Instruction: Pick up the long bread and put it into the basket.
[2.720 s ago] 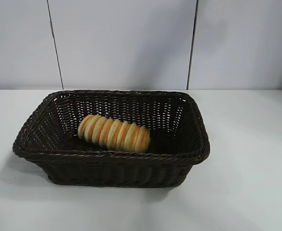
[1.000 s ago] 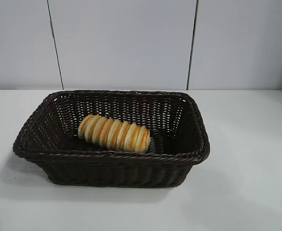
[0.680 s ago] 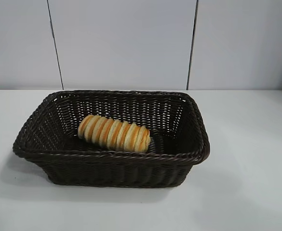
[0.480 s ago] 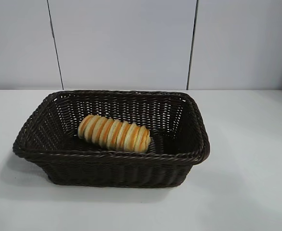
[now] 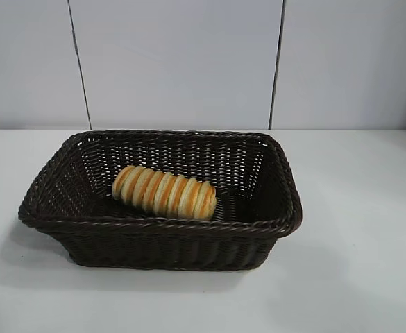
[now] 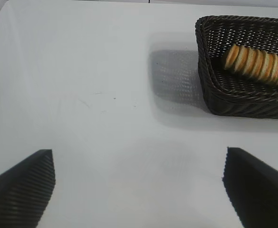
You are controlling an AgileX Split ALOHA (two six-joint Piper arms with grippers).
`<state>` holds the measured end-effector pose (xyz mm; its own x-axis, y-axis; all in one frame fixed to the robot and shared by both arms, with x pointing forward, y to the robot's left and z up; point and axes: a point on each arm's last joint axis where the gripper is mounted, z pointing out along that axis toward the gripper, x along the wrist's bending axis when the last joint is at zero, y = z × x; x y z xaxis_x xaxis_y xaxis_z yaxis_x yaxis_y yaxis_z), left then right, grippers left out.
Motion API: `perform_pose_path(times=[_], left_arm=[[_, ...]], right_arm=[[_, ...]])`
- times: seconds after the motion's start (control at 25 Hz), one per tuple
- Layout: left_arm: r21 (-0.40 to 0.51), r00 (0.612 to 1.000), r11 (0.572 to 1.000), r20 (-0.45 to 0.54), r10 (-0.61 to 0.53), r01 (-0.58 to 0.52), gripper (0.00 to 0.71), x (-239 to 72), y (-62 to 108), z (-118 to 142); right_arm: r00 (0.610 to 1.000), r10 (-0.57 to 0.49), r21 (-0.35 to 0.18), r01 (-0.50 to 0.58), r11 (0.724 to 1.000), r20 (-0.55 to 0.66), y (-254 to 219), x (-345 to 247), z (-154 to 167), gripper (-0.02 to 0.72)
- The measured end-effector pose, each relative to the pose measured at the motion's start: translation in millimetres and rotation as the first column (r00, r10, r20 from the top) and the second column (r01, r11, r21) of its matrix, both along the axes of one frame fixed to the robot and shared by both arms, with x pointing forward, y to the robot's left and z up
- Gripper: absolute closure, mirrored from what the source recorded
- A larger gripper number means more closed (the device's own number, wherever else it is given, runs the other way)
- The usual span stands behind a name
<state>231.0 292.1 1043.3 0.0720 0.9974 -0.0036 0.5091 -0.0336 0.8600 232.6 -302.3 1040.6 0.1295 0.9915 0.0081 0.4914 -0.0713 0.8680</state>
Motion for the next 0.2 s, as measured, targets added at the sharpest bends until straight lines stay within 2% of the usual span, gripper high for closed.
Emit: perform_pose_path(times=[0.2], left_arm=[[0.000,1.000,1.000,0.000,0.000,0.000,0.015,0.0,0.0,0.0]], right_arm=[[1.000,0.000,0.000,0.000,1.000,0.005,0.0,0.2,0.4,0.008]])
